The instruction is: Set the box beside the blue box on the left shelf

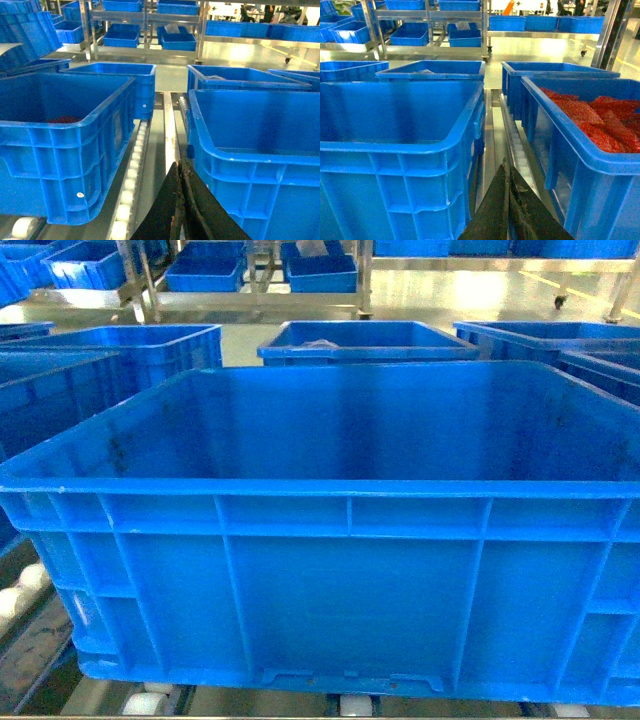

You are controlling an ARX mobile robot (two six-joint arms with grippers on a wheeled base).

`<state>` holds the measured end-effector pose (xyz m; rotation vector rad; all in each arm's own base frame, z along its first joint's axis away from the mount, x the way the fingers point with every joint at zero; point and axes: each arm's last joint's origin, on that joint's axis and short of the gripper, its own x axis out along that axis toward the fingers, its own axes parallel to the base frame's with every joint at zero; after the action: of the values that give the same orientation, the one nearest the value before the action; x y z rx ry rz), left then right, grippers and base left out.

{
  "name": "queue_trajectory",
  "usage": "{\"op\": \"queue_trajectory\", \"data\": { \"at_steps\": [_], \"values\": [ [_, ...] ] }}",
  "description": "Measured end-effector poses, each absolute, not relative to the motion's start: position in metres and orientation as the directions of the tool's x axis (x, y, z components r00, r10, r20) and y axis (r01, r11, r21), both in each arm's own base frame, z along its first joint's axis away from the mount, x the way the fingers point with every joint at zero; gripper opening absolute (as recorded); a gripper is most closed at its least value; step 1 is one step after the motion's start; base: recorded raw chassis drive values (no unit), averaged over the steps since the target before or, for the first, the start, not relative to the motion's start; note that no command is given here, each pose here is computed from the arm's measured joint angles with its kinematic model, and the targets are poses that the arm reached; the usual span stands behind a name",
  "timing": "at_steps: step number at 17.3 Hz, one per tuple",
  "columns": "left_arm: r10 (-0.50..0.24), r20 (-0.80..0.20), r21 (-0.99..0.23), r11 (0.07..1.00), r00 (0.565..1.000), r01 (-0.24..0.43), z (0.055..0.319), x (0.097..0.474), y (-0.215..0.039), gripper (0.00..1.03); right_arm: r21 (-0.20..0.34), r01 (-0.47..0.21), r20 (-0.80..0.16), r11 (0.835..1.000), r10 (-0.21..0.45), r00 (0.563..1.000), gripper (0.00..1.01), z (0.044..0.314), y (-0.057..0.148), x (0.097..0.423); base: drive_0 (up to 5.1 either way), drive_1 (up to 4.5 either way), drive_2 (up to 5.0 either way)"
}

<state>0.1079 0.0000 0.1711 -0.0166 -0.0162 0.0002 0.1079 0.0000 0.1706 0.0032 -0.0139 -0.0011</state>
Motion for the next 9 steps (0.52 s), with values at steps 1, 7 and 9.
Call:
{"op": "queue_trajectory", "data": {
  "at_steps": [1, 7, 9],
  "values": [
    [0.000, 0.010, -0.017, 1.000, 1.000, 0.000, 0.170, 0.107, 0.000, 0.01, 0.003, 0.002, 0.007, 1.000, -0.002, 1.000, 0.01, 0.170, 0.000, 0.107, 0.0, 0.00, 0.0],
    [0.000, -0.012, -0.014, 1.000, 1.000, 0.000, 0.166, 0.097, 0.000, 0.01, 0.003, 0.002, -0.007, 1.000, -0.002, 1.000, 0.01, 0.166, 0.000, 0.097, 0.0, 0.00, 0.0],
    [0.000, -0.002, -0.014, 1.000, 1.000, 0.000, 0.167, 0.097, 0.000, 0.01, 0.003, 0.000, 0.002, 1.000, 0.000, 1.000, 0.01, 0.167, 0.000, 0.097, 0.0, 0.00, 0.0]
  ]
}}
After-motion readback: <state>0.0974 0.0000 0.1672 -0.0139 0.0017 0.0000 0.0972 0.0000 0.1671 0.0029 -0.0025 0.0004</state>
